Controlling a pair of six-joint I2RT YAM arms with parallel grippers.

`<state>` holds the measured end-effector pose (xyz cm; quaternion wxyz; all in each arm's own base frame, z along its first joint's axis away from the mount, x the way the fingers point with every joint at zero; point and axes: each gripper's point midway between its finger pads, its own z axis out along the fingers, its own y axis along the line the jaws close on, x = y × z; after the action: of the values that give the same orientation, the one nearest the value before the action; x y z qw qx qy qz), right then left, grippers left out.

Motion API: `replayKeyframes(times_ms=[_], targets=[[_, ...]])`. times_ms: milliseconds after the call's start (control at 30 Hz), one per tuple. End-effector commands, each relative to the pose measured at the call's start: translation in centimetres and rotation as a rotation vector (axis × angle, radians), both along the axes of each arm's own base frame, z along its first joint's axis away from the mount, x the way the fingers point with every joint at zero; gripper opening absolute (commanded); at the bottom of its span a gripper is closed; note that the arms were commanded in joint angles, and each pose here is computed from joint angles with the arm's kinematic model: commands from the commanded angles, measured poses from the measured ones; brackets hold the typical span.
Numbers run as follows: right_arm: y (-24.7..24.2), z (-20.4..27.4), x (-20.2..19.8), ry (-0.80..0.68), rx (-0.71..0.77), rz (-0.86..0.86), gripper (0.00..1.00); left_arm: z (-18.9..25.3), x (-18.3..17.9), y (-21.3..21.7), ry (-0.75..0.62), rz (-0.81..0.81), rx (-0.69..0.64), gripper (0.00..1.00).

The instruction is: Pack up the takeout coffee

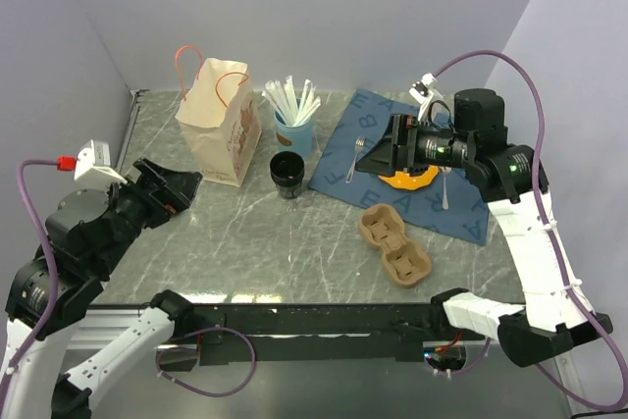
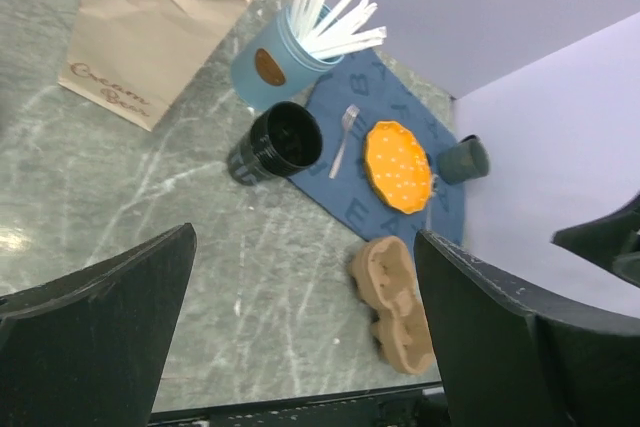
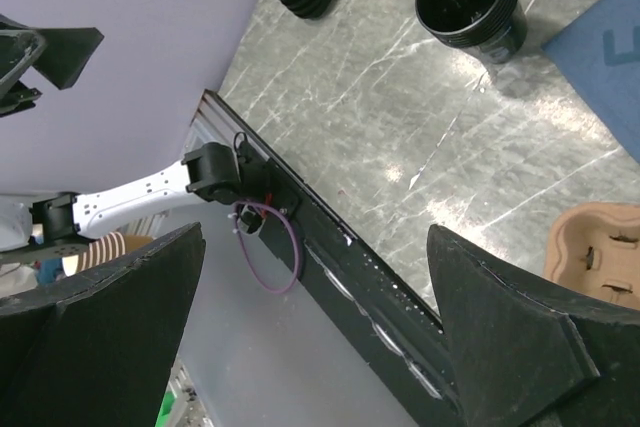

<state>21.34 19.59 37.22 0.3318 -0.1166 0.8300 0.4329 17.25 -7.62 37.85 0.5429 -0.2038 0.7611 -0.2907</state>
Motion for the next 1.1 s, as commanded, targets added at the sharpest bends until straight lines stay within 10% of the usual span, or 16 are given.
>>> replayKeyframes(times_ms=[0, 400, 700, 1067], targets=[[0.1, 1.3, -1.2, -0.02, 0.034, 0.01, 1.0, 1.2, 1.6, -0.1, -0.028, 0.008, 0.081, 0.97], [-2.8, 4.3, -0.3, -0.022, 0.006, -0.252, 1.0, -4.2, 6.0, 4.9, 0.161, 0.369, 0.33, 0.96], [-1.8, 1.9, -0.5, -0.037, 0.042, -0.154, 0.84, -8.6, 8.2, -3.0, 0.156, 0.043, 0.18, 0.84], [-0.9, -6.3, 6.7, 0.098, -0.26, -0.393, 0.61, -13.3, 8.9, -5.5, 0.274, -0.039, 0.168, 0.86]])
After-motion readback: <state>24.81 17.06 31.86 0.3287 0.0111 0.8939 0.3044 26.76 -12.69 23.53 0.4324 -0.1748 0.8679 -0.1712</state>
